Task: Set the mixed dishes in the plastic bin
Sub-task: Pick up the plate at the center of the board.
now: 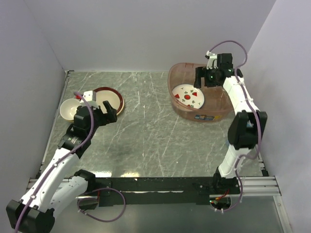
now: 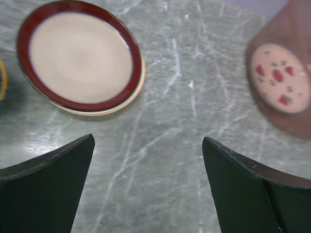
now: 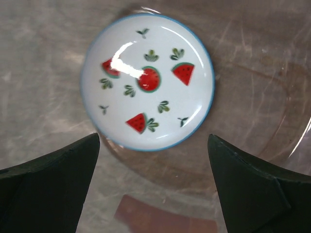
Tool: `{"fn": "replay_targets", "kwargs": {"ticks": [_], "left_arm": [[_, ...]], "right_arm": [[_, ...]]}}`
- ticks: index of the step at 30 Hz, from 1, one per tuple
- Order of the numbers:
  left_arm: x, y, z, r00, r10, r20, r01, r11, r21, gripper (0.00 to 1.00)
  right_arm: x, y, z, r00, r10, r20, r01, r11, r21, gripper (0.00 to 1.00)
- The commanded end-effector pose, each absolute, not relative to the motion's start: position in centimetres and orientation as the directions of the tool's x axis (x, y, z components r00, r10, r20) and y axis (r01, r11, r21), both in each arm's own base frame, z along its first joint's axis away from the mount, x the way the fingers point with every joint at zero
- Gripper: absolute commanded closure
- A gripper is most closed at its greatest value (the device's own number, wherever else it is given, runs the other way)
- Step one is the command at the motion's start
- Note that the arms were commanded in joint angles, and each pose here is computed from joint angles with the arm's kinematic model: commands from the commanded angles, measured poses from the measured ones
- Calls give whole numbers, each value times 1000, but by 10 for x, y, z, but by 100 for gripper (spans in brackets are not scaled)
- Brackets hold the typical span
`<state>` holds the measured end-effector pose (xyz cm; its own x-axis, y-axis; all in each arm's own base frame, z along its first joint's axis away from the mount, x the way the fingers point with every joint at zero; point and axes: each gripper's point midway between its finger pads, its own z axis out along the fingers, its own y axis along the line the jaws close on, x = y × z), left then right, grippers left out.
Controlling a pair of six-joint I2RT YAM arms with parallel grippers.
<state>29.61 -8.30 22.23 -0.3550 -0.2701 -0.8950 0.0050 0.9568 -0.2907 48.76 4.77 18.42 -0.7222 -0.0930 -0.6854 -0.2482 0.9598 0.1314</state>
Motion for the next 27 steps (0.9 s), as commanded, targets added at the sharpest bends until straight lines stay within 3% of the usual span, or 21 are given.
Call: {"fn": "replay_targets", "kwargs": {"ticks": [1, 7, 17, 21, 27], "left_arm": [[286, -100, 252, -327, -455, -828, 45, 868, -495, 1], [273, -103, 253, -354, -536, -767, 31, 812, -582, 1], [266, -102, 237, -391, -592, -705, -31, 773, -633, 1], [266, -100, 227, -399, -590, -702, -56, 780, -624, 1], [269, -91, 201, -421, -582, -696, -139, 799, -585, 1]], "right_arm": [[462, 53, 252, -570, -49, -820, -326, 930, 171, 0], [412, 61, 308, -416, 17, -909, -449, 866, 222, 0], [346, 48, 306, -291, 175, -940, -514, 801, 308, 0], [325, 43, 320, -156, 204, -966, -528, 809, 256, 0], [310, 41, 303, -168, 225, -960, -548, 788, 280, 0]]}}
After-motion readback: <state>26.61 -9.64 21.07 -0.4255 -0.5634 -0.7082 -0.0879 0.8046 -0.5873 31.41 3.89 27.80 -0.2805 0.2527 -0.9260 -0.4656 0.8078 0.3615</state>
